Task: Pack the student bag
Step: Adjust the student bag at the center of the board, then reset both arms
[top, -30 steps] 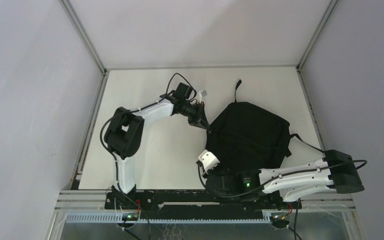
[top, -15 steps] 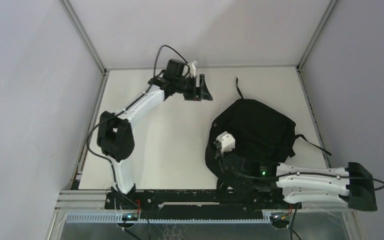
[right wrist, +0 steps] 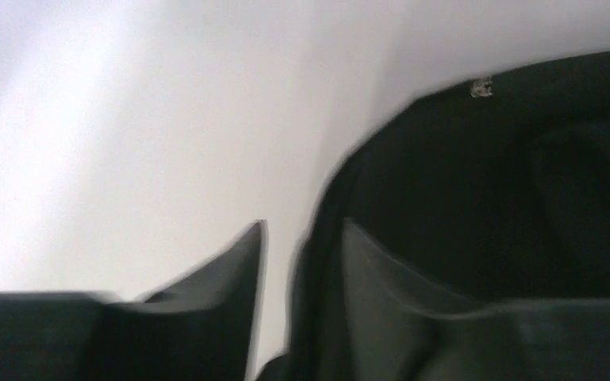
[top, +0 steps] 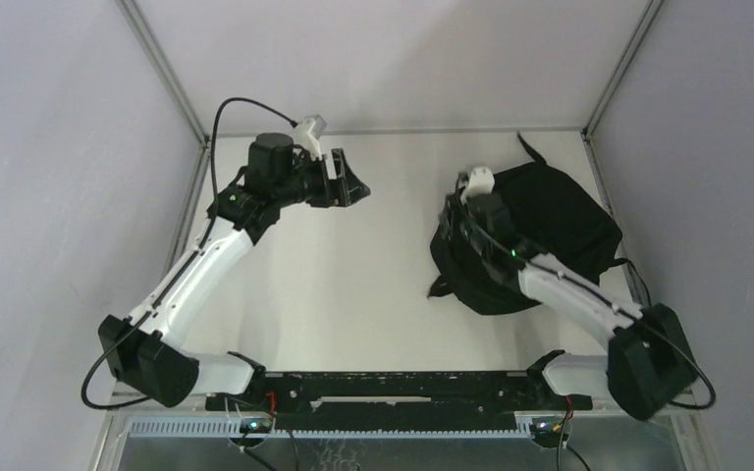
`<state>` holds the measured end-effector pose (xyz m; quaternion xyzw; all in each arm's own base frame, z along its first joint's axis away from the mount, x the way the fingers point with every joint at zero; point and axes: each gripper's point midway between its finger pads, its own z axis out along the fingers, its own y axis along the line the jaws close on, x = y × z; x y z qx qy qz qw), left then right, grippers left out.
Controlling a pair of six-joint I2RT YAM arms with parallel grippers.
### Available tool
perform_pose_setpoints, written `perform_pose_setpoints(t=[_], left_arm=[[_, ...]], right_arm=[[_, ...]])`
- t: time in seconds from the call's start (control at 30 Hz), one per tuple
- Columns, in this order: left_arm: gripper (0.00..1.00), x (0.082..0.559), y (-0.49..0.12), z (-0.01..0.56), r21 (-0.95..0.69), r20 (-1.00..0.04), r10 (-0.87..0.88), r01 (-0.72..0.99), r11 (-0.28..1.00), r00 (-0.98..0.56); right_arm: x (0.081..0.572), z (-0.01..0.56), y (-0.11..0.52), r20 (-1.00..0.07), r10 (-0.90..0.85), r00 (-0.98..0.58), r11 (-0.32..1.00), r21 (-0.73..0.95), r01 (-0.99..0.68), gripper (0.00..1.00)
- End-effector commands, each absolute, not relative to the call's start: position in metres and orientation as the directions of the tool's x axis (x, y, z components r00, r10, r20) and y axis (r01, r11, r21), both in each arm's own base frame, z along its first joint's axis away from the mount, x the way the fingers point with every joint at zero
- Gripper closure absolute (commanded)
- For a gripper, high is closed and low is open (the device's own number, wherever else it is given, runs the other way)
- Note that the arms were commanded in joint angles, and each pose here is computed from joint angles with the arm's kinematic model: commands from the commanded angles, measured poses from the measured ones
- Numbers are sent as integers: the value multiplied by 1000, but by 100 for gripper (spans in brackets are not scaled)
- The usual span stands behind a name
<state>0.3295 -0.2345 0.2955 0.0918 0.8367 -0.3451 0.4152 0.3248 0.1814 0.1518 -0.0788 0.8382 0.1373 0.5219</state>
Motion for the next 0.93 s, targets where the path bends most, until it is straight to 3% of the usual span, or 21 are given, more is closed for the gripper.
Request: perform_pose_setpoints(t=[0.0, 0.03, 0.1, 0.13, 0.33, 0.43, 0.6, 0.9], left_arm=[[20, 322, -216, 282, -444, -780, -117, 412, 795, -615], [20, 322, -206, 279, -416, -788, -116, 384, 824, -604], [19, 319, -184, 276, -354, -810, -117, 319, 879, -575], [17, 319, -173, 276, -326, -824, -123, 286, 901, -554], [0, 308, -122, 282, -278, -884, -211, 105, 955, -418], [0, 303, -109, 280, -282, -875, -240, 40, 959, -420], [0, 300, -73, 261, -258, -851, -325, -212, 943, -412], [2, 297, -92, 244, -254, -851, -259, -72, 964, -457]], right_arm=[[374, 252, 209, -947, 91, -307, 913, 203, -353, 37], [375, 270, 214, -950, 124, -288, 901, 229, -369, 30], [366, 297, 216, -950, 186, -249, 878, 275, -391, 3], [361, 308, 214, -948, 214, -237, 872, 295, -392, 1], [302, 338, 166, -912, 311, -267, 883, 381, -275, 0], [276, 318, 141, -909, 280, -310, 909, 355, -219, 0], [245, 259, 86, -894, 283, -346, 953, 304, -6, 0], [219, 231, 55, -873, 415, -257, 910, 402, 101, 0]])
